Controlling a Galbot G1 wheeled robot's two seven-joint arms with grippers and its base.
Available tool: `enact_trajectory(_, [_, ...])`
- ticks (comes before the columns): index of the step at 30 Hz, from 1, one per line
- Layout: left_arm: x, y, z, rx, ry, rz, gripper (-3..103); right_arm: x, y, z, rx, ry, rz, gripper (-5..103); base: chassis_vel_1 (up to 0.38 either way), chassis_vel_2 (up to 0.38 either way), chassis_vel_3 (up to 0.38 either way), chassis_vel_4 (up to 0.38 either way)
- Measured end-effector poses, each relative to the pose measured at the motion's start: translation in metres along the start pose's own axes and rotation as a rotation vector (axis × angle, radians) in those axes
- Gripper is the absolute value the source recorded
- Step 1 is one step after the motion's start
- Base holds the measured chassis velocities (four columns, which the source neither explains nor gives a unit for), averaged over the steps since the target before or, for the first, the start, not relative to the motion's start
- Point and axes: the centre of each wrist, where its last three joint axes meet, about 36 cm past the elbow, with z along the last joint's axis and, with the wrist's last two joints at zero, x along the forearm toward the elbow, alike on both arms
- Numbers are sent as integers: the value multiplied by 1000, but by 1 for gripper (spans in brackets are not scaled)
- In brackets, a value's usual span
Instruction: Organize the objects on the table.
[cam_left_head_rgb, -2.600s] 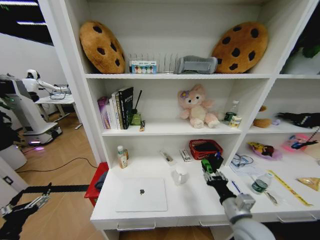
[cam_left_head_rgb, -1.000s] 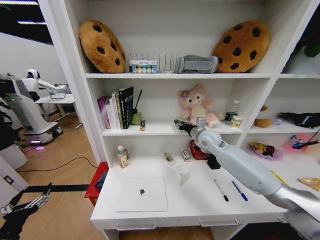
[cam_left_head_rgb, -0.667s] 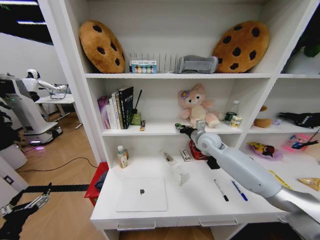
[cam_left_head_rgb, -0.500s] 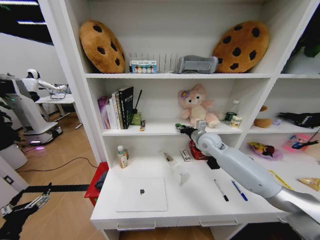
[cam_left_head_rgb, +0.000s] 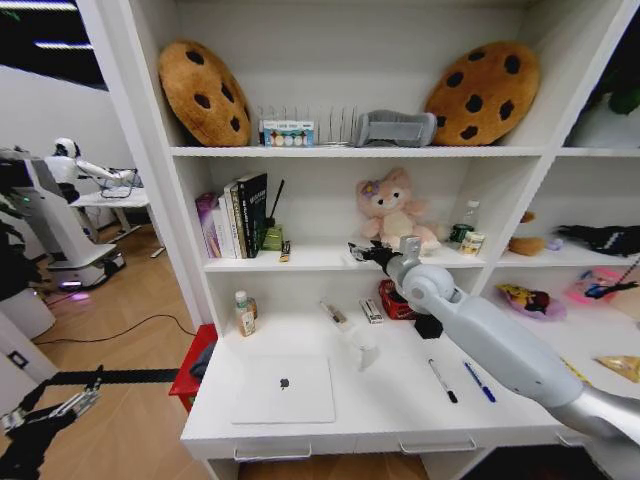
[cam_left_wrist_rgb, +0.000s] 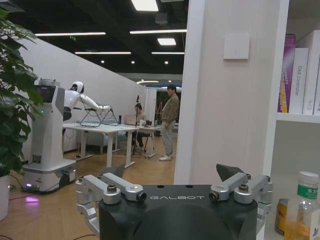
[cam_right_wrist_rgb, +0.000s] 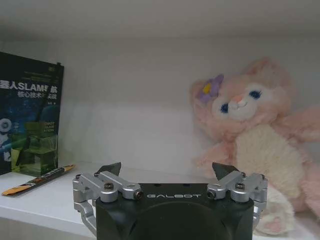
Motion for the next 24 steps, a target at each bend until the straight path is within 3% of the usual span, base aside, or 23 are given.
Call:
enact_trajectory(2, [0, 0, 0, 0, 0, 0, 100, 43, 1, 9, 76, -51, 1, 100, 0, 0, 0, 0])
enact_trajectory(4, [0, 0, 0, 0, 0, 0, 100, 54, 2, 17, 75, -59, 2, 100, 0, 0, 0, 0])
enact_trajectory(6, [0, 0, 0, 0, 0, 0, 100, 77, 0, 33, 14, -87, 41, 100, 0, 0, 0, 0])
enact_trajectory(10, [0, 0, 0, 0, 0, 0, 100, 100, -3, 52, -34, -88, 90, 100, 0, 0, 0, 0])
enact_trajectory(15, [0, 0, 0, 0, 0, 0, 100, 131, -9, 94, -27, -69, 169, 100, 0, 0, 0, 0])
enact_trajectory(24, [0, 0, 0, 0, 0, 0, 100, 177, -9, 167, -76, -28, 286, 100, 0, 0, 0, 0])
